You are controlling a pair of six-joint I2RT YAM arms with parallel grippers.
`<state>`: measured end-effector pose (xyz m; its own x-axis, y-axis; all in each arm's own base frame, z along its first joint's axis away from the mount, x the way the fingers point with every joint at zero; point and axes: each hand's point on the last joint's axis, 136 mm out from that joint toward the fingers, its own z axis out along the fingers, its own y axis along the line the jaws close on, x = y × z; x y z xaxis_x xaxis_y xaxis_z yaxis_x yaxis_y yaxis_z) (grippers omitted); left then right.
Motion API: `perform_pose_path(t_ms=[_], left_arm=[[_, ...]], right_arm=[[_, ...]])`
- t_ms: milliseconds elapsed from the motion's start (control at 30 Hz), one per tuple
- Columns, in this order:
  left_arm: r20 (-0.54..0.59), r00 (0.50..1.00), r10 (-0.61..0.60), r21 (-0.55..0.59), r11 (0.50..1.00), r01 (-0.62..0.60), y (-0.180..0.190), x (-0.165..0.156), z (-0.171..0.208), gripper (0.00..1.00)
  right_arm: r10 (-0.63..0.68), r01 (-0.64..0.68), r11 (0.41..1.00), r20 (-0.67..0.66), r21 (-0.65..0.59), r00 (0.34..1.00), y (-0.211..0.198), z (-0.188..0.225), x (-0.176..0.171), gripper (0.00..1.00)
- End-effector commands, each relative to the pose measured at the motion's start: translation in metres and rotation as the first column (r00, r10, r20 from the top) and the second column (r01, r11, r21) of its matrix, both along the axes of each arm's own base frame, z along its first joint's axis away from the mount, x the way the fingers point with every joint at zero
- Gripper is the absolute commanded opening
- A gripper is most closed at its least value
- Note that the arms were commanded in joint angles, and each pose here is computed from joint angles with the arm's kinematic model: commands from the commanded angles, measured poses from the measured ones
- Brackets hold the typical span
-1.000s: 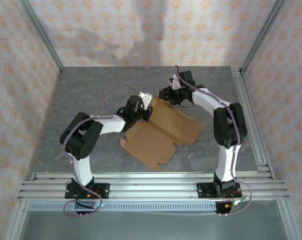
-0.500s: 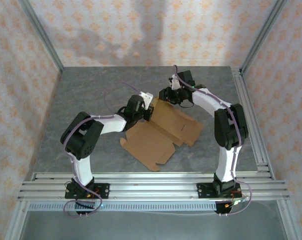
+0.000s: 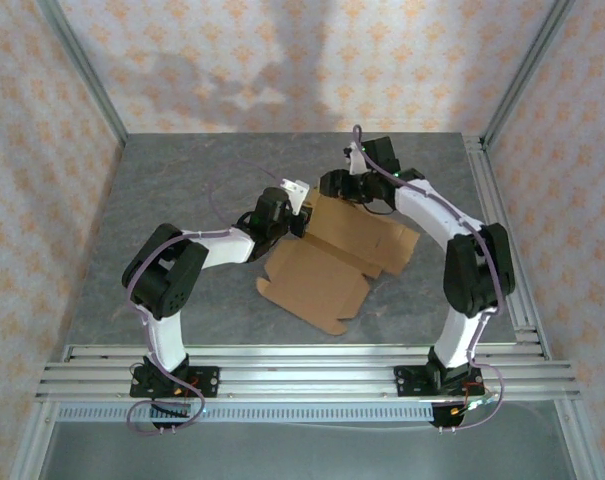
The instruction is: Fold the paper box
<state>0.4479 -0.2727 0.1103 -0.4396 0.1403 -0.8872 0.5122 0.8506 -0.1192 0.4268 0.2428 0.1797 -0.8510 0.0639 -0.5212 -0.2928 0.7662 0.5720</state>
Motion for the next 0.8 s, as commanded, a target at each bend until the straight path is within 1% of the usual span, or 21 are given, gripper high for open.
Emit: perform_pose_path(t_ms=[0, 67, 133, 233, 300, 367, 400, 467, 567, 667, 733, 767], left_arm=[[0.079, 0.996, 0.030, -0.024, 0.999, -0.028, -0.002, 0.013, 0.028, 0.00], [0.077, 0.996, 0.034, -0.016, 0.999, -0.033, -0.001, 0.014, 0.027, 0.00], [0.084, 0.996, 0.042, -0.015, 0.999, -0.041, 0.000, 0.015, 0.028, 0.00], [0.089, 0.995, 0.045, -0.018, 0.999, -0.043, 0.001, 0.015, 0.028, 0.00], [0.099, 0.994, 0.044, -0.019, 0.999, -0.042, 0.001, 0.014, 0.029, 0.00], [0.106, 0.993, 0.044, -0.012, 0.999, -0.043, 0.002, 0.014, 0.030, 0.00], [0.109, 0.993, 0.047, -0.009, 0.999, -0.046, 0.004, 0.014, 0.030, 0.00], [0.115, 0.992, 0.045, -0.006, 0.999, -0.045, 0.004, 0.013, 0.031, 0.00], [0.131, 0.990, 0.049, -0.014, 0.999, -0.048, 0.005, 0.013, 0.035, 0.00], [0.151, 0.987, 0.059, -0.027, 0.998, -0.056, 0.005, 0.013, 0.038, 0.00], [0.152, 0.986, 0.072, -0.019, 0.997, -0.070, 0.006, 0.013, 0.036, 0.00], [0.154, 0.985, 0.078, -0.012, 0.997, -0.077, 0.006, 0.010, 0.036, 0.00]], right_arm=[[0.067, -0.046, 0.994, 0.205, -0.104, 0.976, -0.014, 0.031, -0.010, 0.61], [0.124, -0.062, 0.978, 0.315, -0.199, 0.941, -0.021, 0.041, -0.018, 0.61], [0.145, -0.032, 0.960, 0.400, -0.277, 0.905, -0.030, 0.048, -0.022, 0.62], [0.078, 0.091, 0.943, 0.478, -0.321, 0.875, -0.051, 0.057, -0.017, 0.63], [0.027, 0.162, 0.928, 0.493, -0.336, 0.870, -0.067, 0.060, -0.013, 0.63], [-0.080, 0.235, 0.925, 0.452, -0.297, 0.888, -0.083, 0.065, -0.006, 0.63], [-0.153, 0.276, 0.926, 0.411, -0.258, 0.899, -0.091, 0.067, 0.000, 0.63], [-0.234, 0.311, 0.926, 0.320, -0.215, 0.918, -0.097, 0.066, 0.006, 0.62], [-0.224, 0.257, 0.944, 0.166, -0.209, 0.960, -0.084, 0.055, 0.009, 0.62], [-0.180, 0.182, 0.974, 0.030, -0.132, 0.983, -0.058, 0.045, 0.014, 0.63], [-0.120, 0.118, 0.990, -0.019, -0.074, 0.993, -0.042, 0.040, 0.015, 0.63], [-0.085, 0.083, 0.995, -0.021, -0.059, 0.996, -0.035, 0.039, 0.015, 0.64]])
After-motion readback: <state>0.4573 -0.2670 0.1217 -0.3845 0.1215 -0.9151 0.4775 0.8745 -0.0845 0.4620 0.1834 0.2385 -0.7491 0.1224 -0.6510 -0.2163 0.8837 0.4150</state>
